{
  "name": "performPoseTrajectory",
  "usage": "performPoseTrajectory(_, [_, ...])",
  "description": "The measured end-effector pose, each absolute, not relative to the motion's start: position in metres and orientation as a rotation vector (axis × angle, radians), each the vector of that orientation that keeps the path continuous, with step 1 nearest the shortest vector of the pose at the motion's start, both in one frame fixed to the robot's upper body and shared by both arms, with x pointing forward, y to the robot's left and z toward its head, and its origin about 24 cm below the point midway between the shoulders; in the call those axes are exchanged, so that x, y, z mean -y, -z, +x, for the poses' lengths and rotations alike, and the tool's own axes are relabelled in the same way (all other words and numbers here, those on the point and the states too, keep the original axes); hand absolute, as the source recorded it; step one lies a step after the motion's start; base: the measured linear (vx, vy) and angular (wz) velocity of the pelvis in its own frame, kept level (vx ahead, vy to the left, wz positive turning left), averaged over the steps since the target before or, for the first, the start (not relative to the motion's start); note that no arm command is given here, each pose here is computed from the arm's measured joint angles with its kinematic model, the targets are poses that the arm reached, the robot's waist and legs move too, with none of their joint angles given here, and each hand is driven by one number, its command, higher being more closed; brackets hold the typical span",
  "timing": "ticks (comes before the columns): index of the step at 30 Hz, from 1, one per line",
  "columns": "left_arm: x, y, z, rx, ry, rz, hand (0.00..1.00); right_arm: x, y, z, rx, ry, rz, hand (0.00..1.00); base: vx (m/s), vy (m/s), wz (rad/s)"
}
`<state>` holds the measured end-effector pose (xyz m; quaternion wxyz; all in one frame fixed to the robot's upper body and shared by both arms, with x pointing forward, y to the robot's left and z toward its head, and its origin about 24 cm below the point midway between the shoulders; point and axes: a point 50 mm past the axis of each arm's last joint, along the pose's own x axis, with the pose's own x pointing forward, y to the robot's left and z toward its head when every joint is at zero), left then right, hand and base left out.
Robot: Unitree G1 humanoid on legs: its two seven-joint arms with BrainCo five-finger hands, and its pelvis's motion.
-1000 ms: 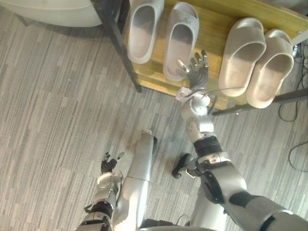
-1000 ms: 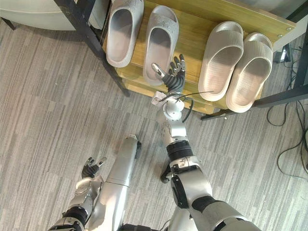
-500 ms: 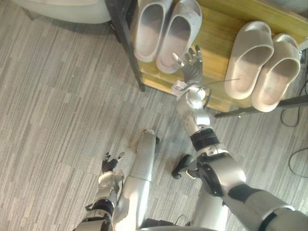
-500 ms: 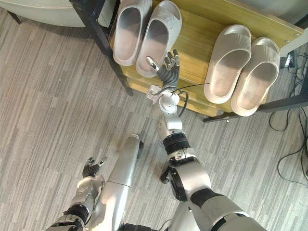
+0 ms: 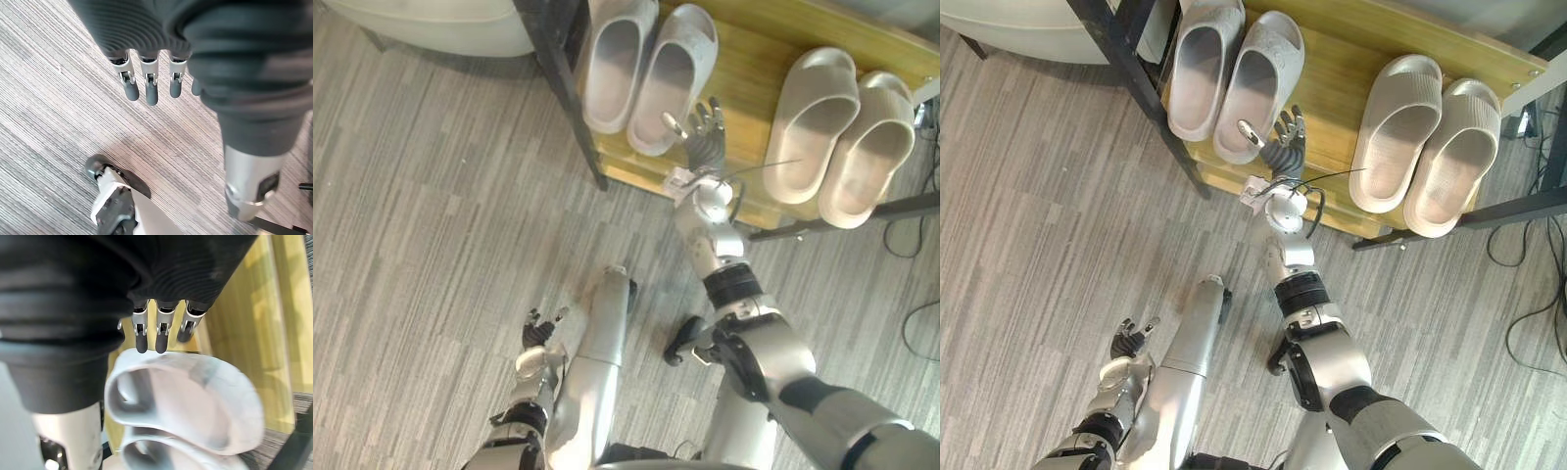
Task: Organize the slippers on the shoe rack
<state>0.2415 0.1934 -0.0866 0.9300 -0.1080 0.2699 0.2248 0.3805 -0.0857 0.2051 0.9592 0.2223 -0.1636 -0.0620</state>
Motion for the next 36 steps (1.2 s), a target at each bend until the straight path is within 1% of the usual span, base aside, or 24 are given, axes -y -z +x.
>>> performPoseTrajectory(5, [-0.196, 0.090, 0.235, -0.560, -0.465, -0.219, 0.00, 0.091, -0.206, 0.368, 0.404, 0.119, 0.408, 0.00, 0.00, 0.032, -0.21])
performPoseTrajectory(9, [-0.199, 0.095, 0.224, -0.577, -0.482, -0.216, 0.00, 0.082, -0.196, 0.358, 0.422, 0.063, 0.327, 0.00, 0.01, 0.020, -0.10])
performPoseTrajectory(11, [-0.202, 0.100, 0.216, -0.597, -0.496, -0.212, 0.00, 0.075, -0.184, 0.350, 0.413, 0.021, 0.272, 0.00, 0.05, -0.012, 0.00])
performPoseTrajectory(12, [-0.205, 0.103, 0.206, -0.611, -0.507, -0.206, 0.00, 0.067, -0.169, 0.339, 0.396, -0.025, 0.222, 0.00, 0.08, -0.016, 0.00])
performPoseTrajectory(15, [-0.210, 0.108, 0.194, -0.633, -0.502, -0.182, 0.00, 0.059, -0.146, 0.323, 0.367, -0.072, 0.146, 0.00, 0.09, -0.008, 0.00])
performPoseTrajectory(18, [-0.217, 0.113, 0.178, -0.658, -0.474, -0.117, 0.00, 0.058, -0.101, 0.303, 0.256, -0.109, 0.041, 0.00, 0.13, 0.016, -0.03])
performPoseTrajectory(20, [-0.224, 0.114, 0.171, -0.678, -0.413, -0.022, 0.00, 0.070, -0.057, 0.284, 0.117, -0.105, -0.054, 0.00, 0.20, 0.050, 0.01])
performPoseTrajectory(22, [-0.227, 0.114, 0.169, -0.685, -0.380, 0.019, 0.00, 0.078, -0.037, 0.278, 0.046, -0.112, -0.100, 0.00, 0.13, 0.041, -0.01])
performPoseTrajectory(23, [-0.227, 0.115, 0.167, -0.692, -0.356, 0.047, 0.00, 0.086, -0.015, 0.271, -0.036, -0.113, -0.153, 0.00, 0.08, 0.027, 0.01])
performPoseTrajectory(24, [-0.225, 0.115, 0.167, -0.694, -0.341, 0.056, 0.00, 0.091, -0.005, 0.267, -0.078, -0.110, -0.166, 0.00, 0.14, 0.048, 0.05])
performPoseTrajectory(26, [-0.211, 0.120, 0.163, -0.714, -0.261, 0.074, 0.00, 0.115, 0.034, 0.246, -0.245, -0.070, -0.228, 0.00, 0.14, 0.062, 0.00])
performPoseTrajectory(29, [-0.203, 0.123, 0.158, -0.726, -0.217, 0.080, 0.00, 0.133, 0.065, 0.226, -0.399, -0.039, -0.250, 0.00, 0.12, 0.026, -0.17])
performPoseTrajectory(30, [-0.199, 0.124, 0.156, -0.731, -0.188, 0.101, 0.00, 0.143, 0.087, 0.209, -0.515, -0.019, -0.265, 0.00, 0.09, -0.034, -0.08])
performPoseTrajectory(32, [-0.194, 0.124, 0.156, -0.729, -0.176, 0.096, 0.00, 0.152, 0.106, 0.190, -0.630, 0.003, -0.274, 0.00, 0.06, -0.048, -0.05])
performPoseTrajectory(36, [-0.184, 0.123, 0.157, -0.715, -0.121, 0.125, 0.00, 0.165, 0.127, 0.168, -0.772, 0.038, -0.303, 0.00, 0.03, -0.042, 0.00])
